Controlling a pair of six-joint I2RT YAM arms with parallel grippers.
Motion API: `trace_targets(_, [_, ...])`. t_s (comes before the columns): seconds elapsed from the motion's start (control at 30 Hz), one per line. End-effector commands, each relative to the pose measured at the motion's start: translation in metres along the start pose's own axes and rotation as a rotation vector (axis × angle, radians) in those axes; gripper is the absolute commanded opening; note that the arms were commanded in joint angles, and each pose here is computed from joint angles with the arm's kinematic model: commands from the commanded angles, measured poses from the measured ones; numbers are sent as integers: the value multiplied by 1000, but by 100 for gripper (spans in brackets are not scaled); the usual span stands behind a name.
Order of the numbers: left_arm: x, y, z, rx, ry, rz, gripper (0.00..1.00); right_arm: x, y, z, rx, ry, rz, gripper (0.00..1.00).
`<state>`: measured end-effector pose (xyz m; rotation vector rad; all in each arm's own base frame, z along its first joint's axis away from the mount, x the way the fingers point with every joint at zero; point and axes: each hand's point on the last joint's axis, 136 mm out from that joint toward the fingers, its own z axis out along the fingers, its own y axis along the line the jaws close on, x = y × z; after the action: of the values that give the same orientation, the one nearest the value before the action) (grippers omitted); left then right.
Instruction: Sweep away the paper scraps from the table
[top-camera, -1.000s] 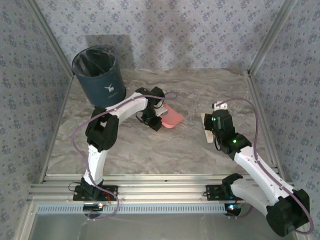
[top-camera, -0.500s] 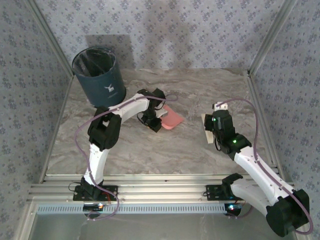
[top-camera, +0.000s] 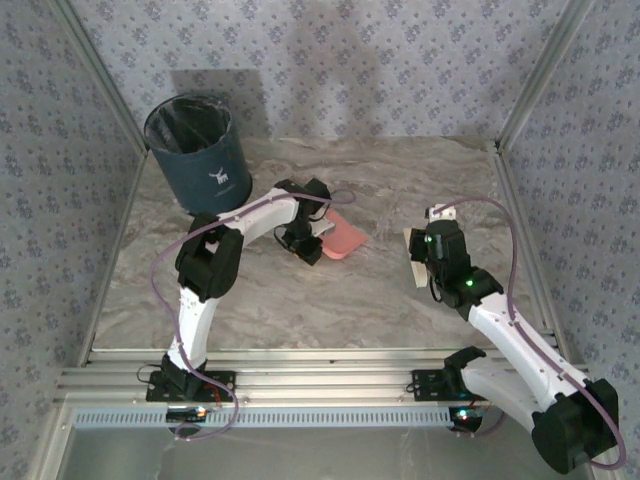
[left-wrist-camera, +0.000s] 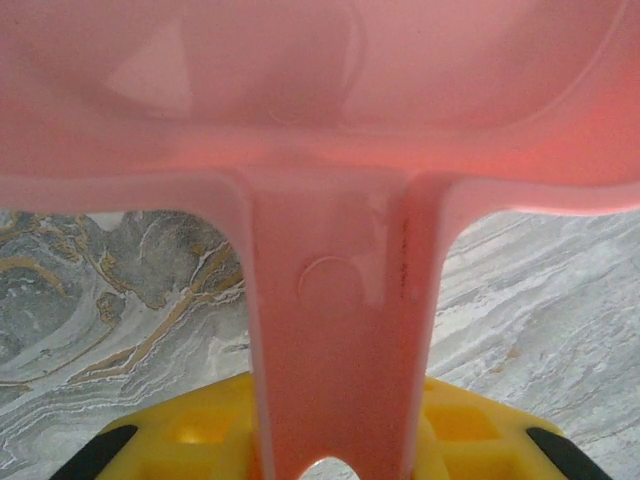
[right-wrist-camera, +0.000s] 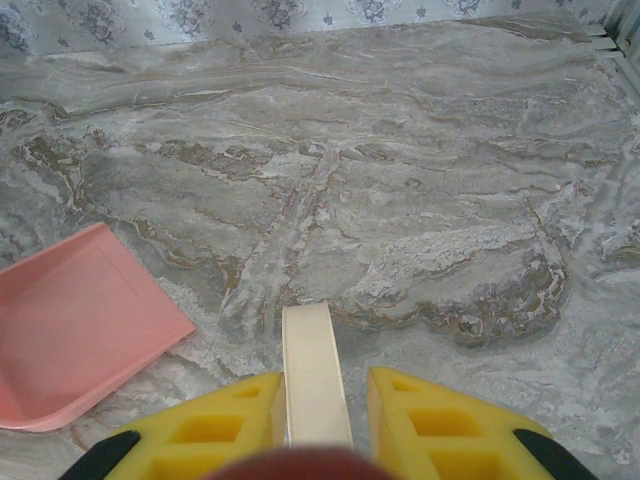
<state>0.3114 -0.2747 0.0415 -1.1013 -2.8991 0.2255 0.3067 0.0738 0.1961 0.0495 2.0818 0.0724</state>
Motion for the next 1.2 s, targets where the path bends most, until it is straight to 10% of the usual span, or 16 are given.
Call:
trace_targets(0.0, [10,1,4,-22,38,12,30,-2,-4,-2,9,-13,24,0])
trace_targets(0.73, [41,6,-23,-76,28,40,41,-20,10,8,-36,-62,-49,0])
trace_targets(1.17, [72,0,-87,-33,-197,-46,41,-47,67,40,-131,-165,-385,0])
